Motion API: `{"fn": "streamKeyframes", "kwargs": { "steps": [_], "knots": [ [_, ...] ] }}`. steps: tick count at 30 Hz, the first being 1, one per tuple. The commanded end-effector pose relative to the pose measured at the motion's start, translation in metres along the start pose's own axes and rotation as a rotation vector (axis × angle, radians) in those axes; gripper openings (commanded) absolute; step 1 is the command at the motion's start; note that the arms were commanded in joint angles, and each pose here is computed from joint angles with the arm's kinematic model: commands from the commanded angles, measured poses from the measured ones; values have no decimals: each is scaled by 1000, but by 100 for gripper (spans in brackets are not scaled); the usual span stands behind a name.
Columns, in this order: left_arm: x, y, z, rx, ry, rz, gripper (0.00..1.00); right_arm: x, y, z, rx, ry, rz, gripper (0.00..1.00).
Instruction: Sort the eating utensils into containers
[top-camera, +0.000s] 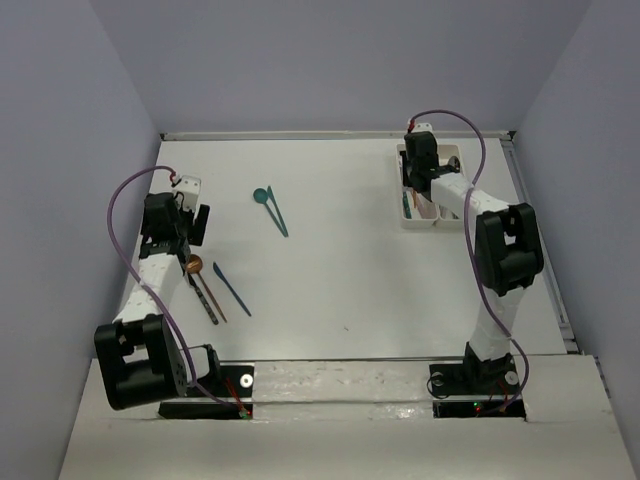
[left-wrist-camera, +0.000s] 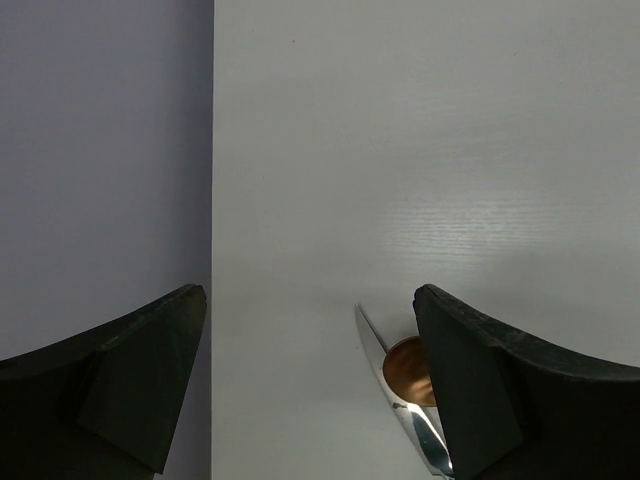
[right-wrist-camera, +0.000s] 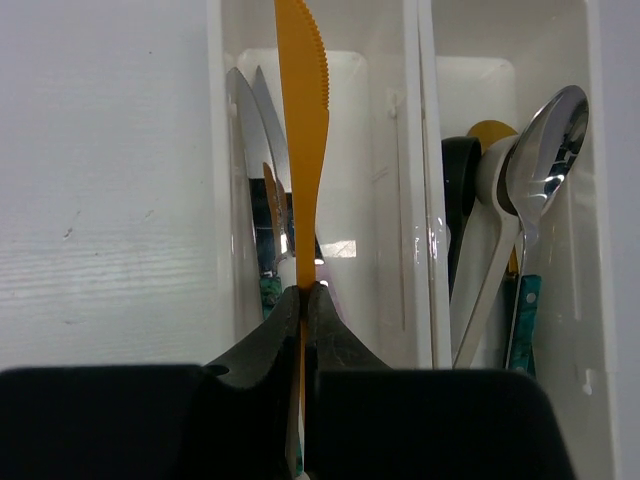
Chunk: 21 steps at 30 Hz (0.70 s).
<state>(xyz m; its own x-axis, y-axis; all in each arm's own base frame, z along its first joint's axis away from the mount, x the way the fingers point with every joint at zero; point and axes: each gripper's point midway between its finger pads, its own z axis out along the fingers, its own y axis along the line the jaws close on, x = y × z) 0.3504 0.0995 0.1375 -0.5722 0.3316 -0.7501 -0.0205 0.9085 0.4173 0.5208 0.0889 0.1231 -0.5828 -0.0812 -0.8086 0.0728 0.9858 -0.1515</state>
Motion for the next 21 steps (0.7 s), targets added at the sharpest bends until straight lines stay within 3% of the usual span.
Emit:
{"fn": "streamKeyframes", "kwargs": {
  "steps": [1, 14, 15, 17, 21],
  "knots": [
    [-20, 13, 1, -51, -22, 7, 99, -42, -5, 9, 9, -114, 19, 0],
    [-21, -14, 14, 2, 6, 30, 99, -5, 10, 39, -37, 2, 23, 1],
    [-24, -19, 13, 8, 1, 42, 99, 0, 10, 39, -36, 18, 20, 12],
    [-32, -37, 13, 27, -7, 82, 99, 6, 10, 39, -32, 35, 28, 23],
    [-50, -86, 9, 143, -42, 151, 99, 7, 8, 33, -31, 47, 36, 33]
  ]
}}
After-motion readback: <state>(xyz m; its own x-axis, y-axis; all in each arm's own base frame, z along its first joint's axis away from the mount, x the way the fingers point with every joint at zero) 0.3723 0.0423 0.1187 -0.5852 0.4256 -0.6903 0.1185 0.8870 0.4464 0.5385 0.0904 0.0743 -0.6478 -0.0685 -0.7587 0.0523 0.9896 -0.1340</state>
